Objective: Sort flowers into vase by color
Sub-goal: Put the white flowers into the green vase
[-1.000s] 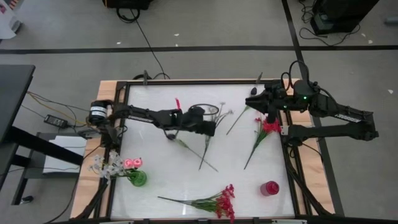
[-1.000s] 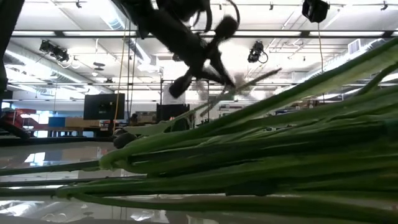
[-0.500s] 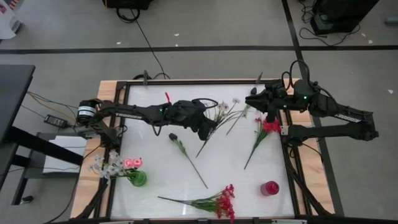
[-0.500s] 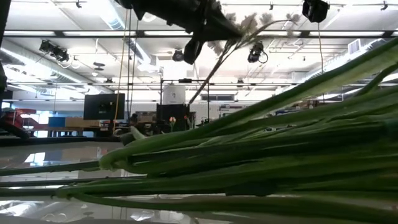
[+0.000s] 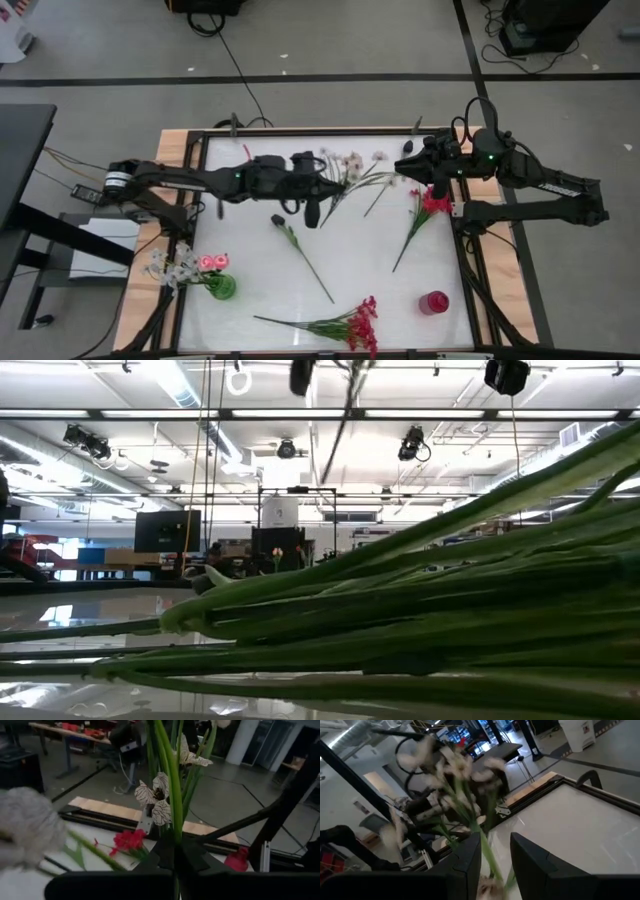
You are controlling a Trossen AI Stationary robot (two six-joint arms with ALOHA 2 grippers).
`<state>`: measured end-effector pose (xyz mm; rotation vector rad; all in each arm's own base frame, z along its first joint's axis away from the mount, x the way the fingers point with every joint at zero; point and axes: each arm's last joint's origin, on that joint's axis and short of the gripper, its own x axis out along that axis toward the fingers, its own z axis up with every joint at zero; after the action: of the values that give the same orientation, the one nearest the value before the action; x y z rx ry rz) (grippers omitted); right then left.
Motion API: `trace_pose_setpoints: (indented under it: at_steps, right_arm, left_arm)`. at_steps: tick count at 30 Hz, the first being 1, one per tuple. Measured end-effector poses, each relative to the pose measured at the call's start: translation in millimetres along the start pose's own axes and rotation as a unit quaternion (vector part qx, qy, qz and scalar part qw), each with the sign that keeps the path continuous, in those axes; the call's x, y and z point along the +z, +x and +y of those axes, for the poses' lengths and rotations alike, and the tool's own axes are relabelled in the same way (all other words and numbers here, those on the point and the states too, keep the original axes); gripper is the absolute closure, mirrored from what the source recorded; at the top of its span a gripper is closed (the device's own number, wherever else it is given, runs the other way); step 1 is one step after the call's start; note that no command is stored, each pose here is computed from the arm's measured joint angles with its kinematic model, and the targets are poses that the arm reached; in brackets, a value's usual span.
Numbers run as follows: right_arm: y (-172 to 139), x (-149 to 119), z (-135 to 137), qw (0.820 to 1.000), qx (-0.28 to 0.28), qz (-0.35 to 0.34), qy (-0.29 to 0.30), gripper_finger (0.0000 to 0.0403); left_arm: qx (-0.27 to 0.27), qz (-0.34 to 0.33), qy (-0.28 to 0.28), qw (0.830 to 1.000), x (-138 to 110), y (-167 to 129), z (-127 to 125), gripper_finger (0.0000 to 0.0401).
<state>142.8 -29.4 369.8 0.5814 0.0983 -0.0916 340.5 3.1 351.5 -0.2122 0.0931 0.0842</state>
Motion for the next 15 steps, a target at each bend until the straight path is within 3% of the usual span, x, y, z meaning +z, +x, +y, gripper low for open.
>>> trace_pose_setpoints:
  at_steps: [9,15]
  right_arm:
    - [0,0,0,1.000,0.000,0.000,0.000,0.0289]
    - [0,0,0,1.000,0.001,-0.002,-0.001,0.0289]
  left_arm:
    - [-0.008,-0.010,0.056,0.998,17,-26,-8,0.0398]
    - [-0.018,-0.031,0.098,0.995,26,-63,-10,0.0398]
